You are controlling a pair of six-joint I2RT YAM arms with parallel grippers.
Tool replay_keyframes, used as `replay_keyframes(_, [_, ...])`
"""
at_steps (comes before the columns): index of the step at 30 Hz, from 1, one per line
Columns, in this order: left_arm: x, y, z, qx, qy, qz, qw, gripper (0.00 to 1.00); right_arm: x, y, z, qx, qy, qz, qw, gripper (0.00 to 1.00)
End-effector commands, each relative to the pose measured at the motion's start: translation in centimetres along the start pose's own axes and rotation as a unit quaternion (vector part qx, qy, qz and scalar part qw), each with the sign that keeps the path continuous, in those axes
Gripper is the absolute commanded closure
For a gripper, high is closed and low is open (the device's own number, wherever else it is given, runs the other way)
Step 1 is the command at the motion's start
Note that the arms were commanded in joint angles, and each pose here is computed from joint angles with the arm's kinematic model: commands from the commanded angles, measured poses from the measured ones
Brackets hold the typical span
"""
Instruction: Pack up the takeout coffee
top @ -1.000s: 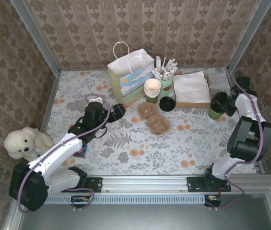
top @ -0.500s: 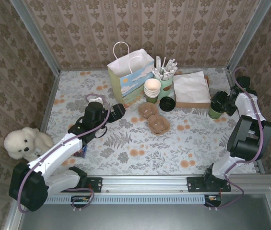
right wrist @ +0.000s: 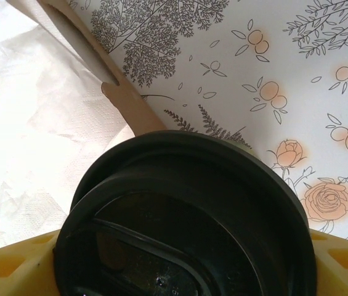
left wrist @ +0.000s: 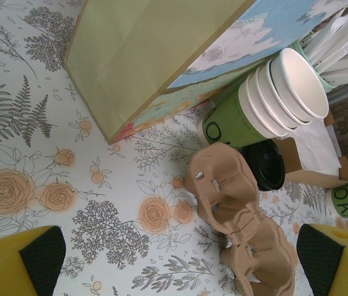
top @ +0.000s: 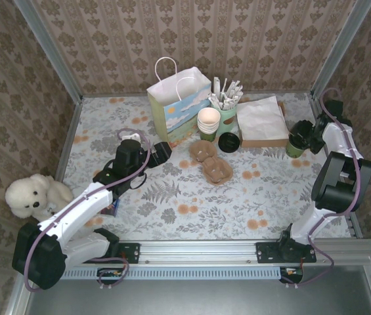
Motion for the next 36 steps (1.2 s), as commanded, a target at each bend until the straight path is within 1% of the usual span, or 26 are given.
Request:
replay_keyframes(1, [0.2, 0.6, -0.3, -0.012, 0.003, -0.004, 1.000, 0.00, 1.1, 0.1, 0.8, 0.015, 0.014, 0.007, 1.000, 0.21])
replay_keyframes(10, [0.2, 0.5, -0.2, -0.009, 0.003, -0.002, 1.000, 0.00, 3.8, 0.0, 1.1, 0.018, 0.028, -0.009, 0.999, 0.19])
replay_keyframes(18, [0.5, 0.2, -0.4, -0.006, 0.007, -0.002, 1.000, 0.00, 3.5, 0.1, 1.1, 0.013, 0.010, -0.007, 1.000, 0.13])
replay_keyframes(28, [0.7, 0.1, -0.4, -0.004, 0.011, -0.003, 1.000, 0.00, 3.6, 0.3, -1.3, -0.012, 0.009, -0.025, 1.000, 0.02])
replay_keyframes(36, [0.8, 0.0, -0.3, 0.000, 0.011, -0.004, 1.000, 0.00, 3.8, 0.4, -2.0, -0.016, 0.011, -0.030, 0.999, 0.00])
Point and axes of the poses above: each hand's point on the last joint's axis, 136 mm out from that joint toward the fingers, its own z axis out along the fingers, its own x axis along the line the jaws close on, y = z × x, the point moved 4 cm from there along -z, back along the fingers, and after that the axes turned 11 degrees about z, right-handed, at the moved point
